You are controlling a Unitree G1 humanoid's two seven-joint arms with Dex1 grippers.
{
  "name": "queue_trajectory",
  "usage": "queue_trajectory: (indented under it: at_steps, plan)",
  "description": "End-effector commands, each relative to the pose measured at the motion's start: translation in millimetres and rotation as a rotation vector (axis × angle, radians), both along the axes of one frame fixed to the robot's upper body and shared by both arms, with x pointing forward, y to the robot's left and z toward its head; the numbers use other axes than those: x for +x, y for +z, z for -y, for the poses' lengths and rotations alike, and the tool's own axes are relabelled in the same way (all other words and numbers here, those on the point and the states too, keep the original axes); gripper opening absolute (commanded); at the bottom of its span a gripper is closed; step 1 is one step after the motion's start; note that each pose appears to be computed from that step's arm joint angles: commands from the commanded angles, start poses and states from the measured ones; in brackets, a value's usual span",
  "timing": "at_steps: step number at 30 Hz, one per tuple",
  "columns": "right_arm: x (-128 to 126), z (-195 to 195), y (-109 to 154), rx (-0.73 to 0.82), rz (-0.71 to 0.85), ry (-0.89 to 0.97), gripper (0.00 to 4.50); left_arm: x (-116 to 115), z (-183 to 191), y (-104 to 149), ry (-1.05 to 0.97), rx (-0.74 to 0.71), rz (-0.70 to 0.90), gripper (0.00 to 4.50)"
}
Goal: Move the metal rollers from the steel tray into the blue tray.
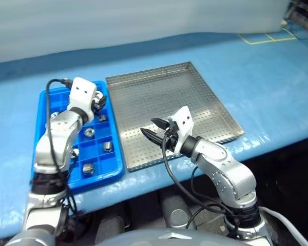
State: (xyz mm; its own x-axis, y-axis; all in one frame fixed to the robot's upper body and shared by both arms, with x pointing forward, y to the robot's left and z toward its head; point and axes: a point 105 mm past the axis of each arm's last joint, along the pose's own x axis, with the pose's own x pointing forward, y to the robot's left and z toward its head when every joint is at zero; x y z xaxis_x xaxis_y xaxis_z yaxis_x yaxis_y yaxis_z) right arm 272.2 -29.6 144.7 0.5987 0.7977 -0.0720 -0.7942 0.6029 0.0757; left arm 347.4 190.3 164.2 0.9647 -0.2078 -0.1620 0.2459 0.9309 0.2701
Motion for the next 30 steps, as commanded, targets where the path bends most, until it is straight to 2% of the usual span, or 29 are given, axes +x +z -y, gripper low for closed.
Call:
queue_trajectory:
  at_steps: [1, 6, 10, 14, 21, 26, 29, 30]
  plan:
    - [0, -4, 12, 0.037, 0.039, 0.043, 2.70, -18, 5, 21, -0.026, 0.011, 0.077, 1.72]
    - [2, -10, 10, 0.007, 0.043, 0.068, 2.70, -26, -37, -11, 0.241, -0.003, -0.011, 1.72]
    - [4, -9, 11, 0.005, 0.045, 0.051, 2.70, -27, -40, -26, 0.287, -0.036, -0.047, 1.72]
    - [5, -9, 12, 0.005, 0.048, 0.038, 2.70, -19, -38, -34, 0.311, -0.081, -0.041, 1.72]
    - [3, -8, 12, -0.008, 0.055, 0.020, 2.70, -8, -30, -32, 0.283, -0.099, -0.024, 1.72]
    - [8, -1, 11, -0.014, 0.054, -0.028, 2.70, -11, -37, -33, 0.310, -0.098, -0.027, 3.42]
    - [14, 4, 10, -0.016, 0.050, -0.078, 2.70, -12, -38, -23, 0.311, -0.144, 0.007, 4.36]
    - [16, 7, 10, -0.017, 0.051, -0.098, 2.70, -12, -36, -17, 0.294, -0.157, 0.035, 4.36]
